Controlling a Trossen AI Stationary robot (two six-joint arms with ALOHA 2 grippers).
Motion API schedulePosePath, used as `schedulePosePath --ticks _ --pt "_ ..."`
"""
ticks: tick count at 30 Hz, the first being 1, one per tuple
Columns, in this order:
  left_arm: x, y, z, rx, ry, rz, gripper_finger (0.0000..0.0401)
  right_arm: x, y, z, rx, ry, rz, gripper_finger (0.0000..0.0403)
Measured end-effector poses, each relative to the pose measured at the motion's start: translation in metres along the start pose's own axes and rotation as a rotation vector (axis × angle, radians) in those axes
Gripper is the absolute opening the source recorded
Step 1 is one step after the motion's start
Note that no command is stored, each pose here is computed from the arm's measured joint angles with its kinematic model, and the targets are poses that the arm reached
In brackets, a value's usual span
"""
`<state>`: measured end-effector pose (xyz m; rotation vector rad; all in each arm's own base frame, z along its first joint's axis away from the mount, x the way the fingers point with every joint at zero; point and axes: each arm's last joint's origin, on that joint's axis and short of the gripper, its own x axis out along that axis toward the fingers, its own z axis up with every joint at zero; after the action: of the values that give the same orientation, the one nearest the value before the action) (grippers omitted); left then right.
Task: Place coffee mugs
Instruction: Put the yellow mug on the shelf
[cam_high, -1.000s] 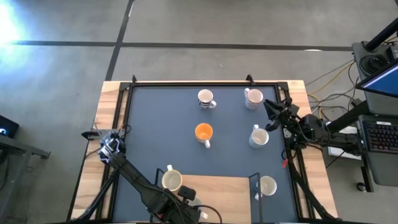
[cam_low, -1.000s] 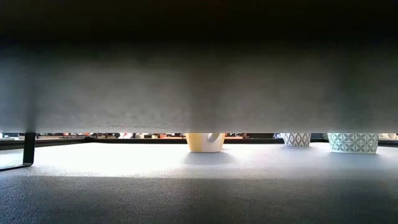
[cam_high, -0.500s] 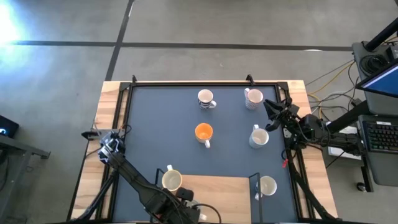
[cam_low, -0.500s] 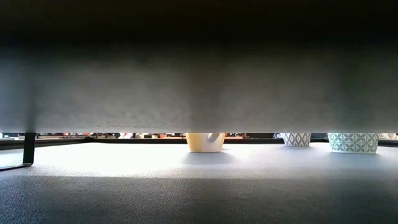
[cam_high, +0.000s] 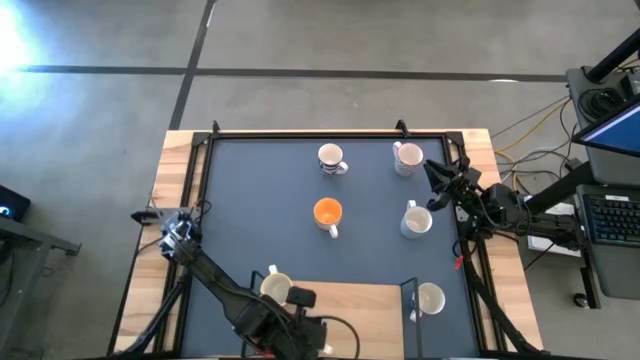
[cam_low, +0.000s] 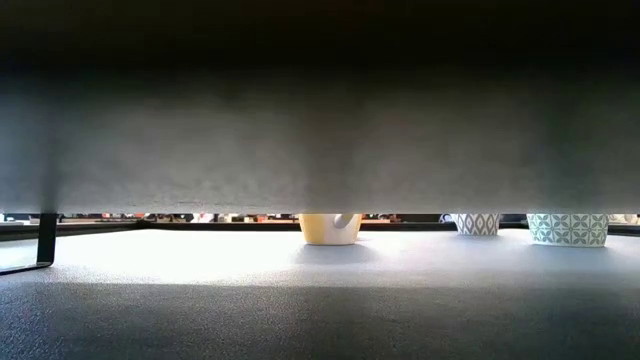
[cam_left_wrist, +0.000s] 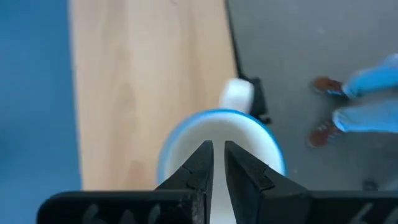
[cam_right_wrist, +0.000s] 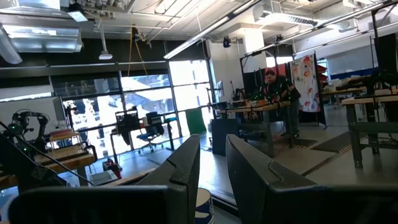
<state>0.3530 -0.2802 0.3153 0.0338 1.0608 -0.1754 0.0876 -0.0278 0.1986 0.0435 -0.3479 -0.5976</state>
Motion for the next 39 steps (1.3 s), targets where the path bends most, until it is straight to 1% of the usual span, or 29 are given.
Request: schedulePosePath --ticks 5,11,15,17,19,25,28,32,36,39 --pt "0.003 0.017 0.005 -0.037 0.011 0.053 0.0022 0.0 0.0 0.0 0.0 0.001 0.0 0.0068" --pt "0.008 0.047 0.015 -0.149 0.033 0.104 0.0022 0.0 0.0 0.0 0.0 0.0 0.0 0.0068" --pt "0.011 0.068 0.017 -0.167 0.084 0.151 0.0027 0.0 0.0 0.0 0.0 0.0 0.0 0.0068" --pt "0.011 0.079 0.018 -0.147 0.11 0.171 0.0037 0.0 0.0 0.0 0.0 0.0 0.0 0.0068" --pt "0.012 0.09 0.018 -0.101 0.141 0.187 0.0057 0.0 0.0 0.0 0.0 0.0 0.0 0.0068" --pt "0.021 0.132 0.022 0.104 0.226 0.216 0.0132 0.0 0.0 0.0 0.0 0.0 0.0 0.0068" --pt "0.026 0.157 0.024 0.191 0.264 0.223 0.0155 0.0 0.0 0.0 0.0 0.0 0.0 0.0068" --pt "0.03 0.19 0.026 0.226 0.299 0.236 0.0162 0.0 0.0 0.0 0.0 0.0 0.0 0.0068" --pt "0.031 0.22 0.026 0.238 0.323 0.243 0.0162 0.0 0.0 0.0 0.0 0.0 0.0 0.0068" --pt "0.037 0.237 0.022 0.238 0.355 0.215 0.0162 0.0 0.0 0.0 0.0 0.0 0.0 0.0068"
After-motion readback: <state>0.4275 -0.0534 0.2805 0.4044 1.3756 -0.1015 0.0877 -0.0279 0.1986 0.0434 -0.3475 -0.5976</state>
